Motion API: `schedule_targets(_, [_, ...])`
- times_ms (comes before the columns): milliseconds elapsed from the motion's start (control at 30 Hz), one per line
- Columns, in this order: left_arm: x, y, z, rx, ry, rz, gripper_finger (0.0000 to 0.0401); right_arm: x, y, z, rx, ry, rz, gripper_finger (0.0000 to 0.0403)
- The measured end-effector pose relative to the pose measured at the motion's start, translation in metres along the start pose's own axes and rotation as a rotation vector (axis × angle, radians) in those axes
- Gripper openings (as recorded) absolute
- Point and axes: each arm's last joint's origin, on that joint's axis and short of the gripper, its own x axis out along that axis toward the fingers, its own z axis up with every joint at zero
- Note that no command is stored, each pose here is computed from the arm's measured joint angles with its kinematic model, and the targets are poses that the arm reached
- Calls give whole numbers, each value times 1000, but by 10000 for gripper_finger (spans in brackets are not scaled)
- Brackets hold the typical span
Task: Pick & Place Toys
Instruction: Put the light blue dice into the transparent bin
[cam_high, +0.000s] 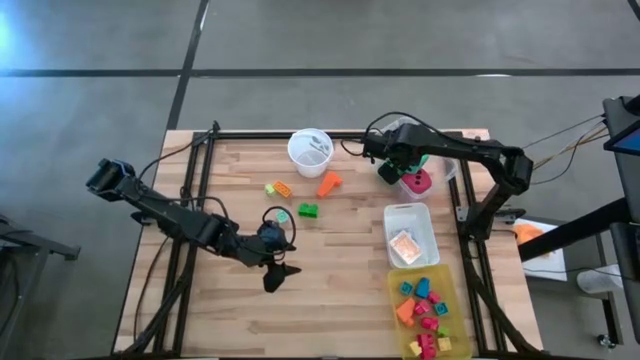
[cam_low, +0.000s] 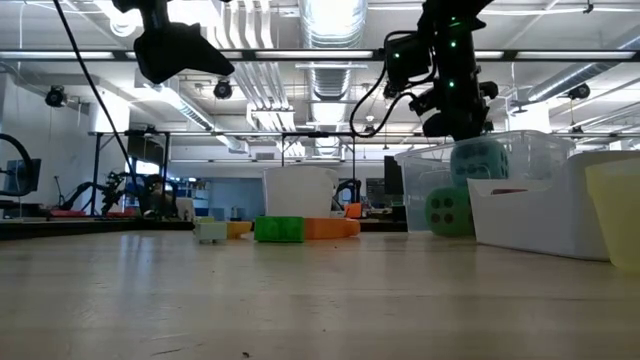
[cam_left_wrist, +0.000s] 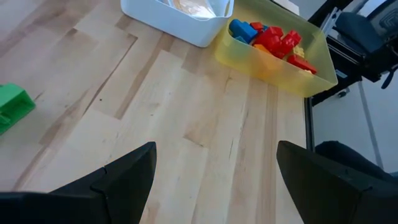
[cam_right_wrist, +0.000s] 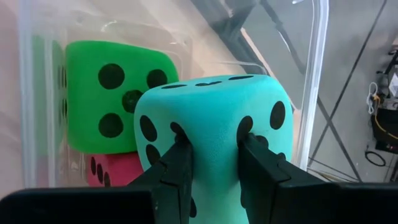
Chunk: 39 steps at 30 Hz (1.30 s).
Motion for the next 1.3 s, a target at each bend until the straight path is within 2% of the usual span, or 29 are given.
schedule_targets(467, [0,0,0,0,0,1,333,0,1,0,1,-4,12,87])
schedule_targets(533, [0,0,0,0,0,1,333,0,1,1,2,-3,17,120])
schedule_targets(733, [0,1,0,2,0,11,333,0,2,0,1,18,63,256])
schedule_targets(867, [0,1,0,2,0,15,333,-1,3,-1,-3,25,72,315])
schedule_targets(1033, [0,1,0,2,0,15,333,-5,2,-4,-1,24,87,348])
schedule_targets(1300, [1,2,0,0,-6,24,333,-20,-7,-18,40,27,90,353])
